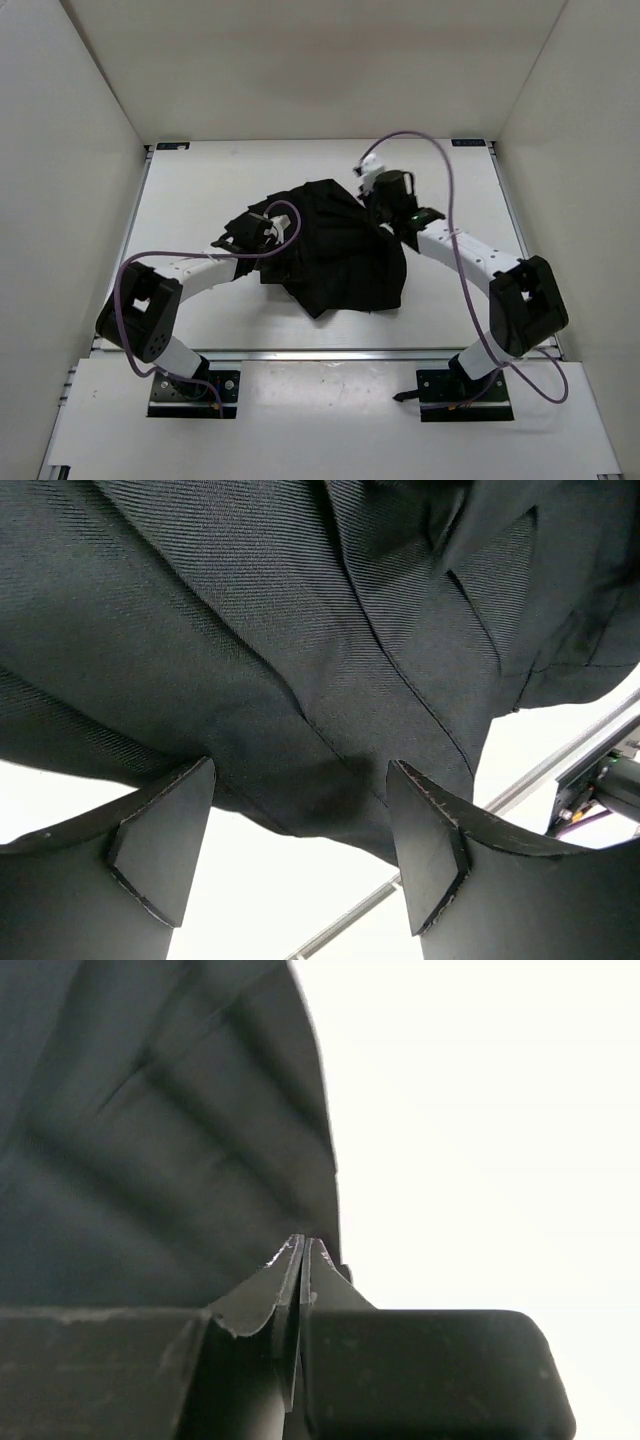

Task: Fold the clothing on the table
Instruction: Flatten the skirt out

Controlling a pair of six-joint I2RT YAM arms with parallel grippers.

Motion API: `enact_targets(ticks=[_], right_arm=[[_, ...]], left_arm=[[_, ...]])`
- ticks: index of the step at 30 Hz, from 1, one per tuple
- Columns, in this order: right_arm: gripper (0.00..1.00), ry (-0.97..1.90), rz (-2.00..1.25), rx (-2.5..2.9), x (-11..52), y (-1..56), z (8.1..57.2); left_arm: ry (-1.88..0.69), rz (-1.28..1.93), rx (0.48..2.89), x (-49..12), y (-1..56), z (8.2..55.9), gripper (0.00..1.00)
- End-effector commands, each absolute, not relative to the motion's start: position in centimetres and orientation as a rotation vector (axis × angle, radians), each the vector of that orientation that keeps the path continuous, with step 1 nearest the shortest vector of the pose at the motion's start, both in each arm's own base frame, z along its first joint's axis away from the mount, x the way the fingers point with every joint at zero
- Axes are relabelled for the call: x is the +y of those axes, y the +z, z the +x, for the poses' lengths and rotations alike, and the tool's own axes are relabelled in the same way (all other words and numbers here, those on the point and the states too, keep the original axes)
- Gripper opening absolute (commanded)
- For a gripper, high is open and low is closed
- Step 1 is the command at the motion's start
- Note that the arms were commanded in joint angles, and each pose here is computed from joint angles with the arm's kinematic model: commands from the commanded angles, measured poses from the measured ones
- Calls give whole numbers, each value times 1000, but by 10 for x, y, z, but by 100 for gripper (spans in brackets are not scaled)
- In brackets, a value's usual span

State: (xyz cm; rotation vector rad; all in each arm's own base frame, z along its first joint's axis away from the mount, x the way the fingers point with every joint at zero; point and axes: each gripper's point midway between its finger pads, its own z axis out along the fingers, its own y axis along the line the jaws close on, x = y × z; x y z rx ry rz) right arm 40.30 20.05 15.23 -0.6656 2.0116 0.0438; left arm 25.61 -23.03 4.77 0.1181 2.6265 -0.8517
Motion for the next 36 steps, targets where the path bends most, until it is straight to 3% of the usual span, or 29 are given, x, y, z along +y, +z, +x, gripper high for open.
enact_targets(ticks=[1, 5, 7, 9, 12, 14, 19, 22, 27, 30, 33, 34, 36], right_arm=[[0, 162, -331, 1967, 157, 203, 435], [2, 246, -225, 2044, 109, 184, 438], [26, 323, -388, 2051, 127, 172, 420], [71, 370, -491, 2010, 141, 173, 404], [92, 474, -629, 1961, 170, 176, 377], [93, 500, -699, 1938, 187, 176, 363], [93, 421, -894, 1871, 222, 173, 340], [89, 402, -957, 1865, 232, 166, 341], [79, 350, -1078, 1901, 242, 139, 347], [70, 345, -1099, 1908, 251, 127, 350], [59, 382, -1103, 1921, 257, 119, 354], [50, 397, -1091, 1923, 259, 119, 355], [17, 405, -1061, 1935, 258, 118, 360]], left_arm=[[-847, 177, 2626, -237, 52, 260, 80], [-840, 176, 2630, -236, 51, 261, 80], [-849, 161, 2627, -233, 52, 263, 82], [-847, 174, 2630, -236, 51, 263, 82], [-874, 185, 2644, -238, 49, 260, 83], [-871, 176, 2646, -237, 47, 260, 83], [-819, 189, 2678, -236, 39, 262, 79], [-688, 207, 2738, -233, 29, 260, 71], [-584, 173, 2825, -223, 13, 253, 35], [-591, 136, 2847, -218, 7, 252, 7], [-566, 118, 2863, -214, 3, 250, 0], [-565, 127, 2870, -215, 2, 248, 0], [-549, 130, 2888, -212, -1, 245, 0]])
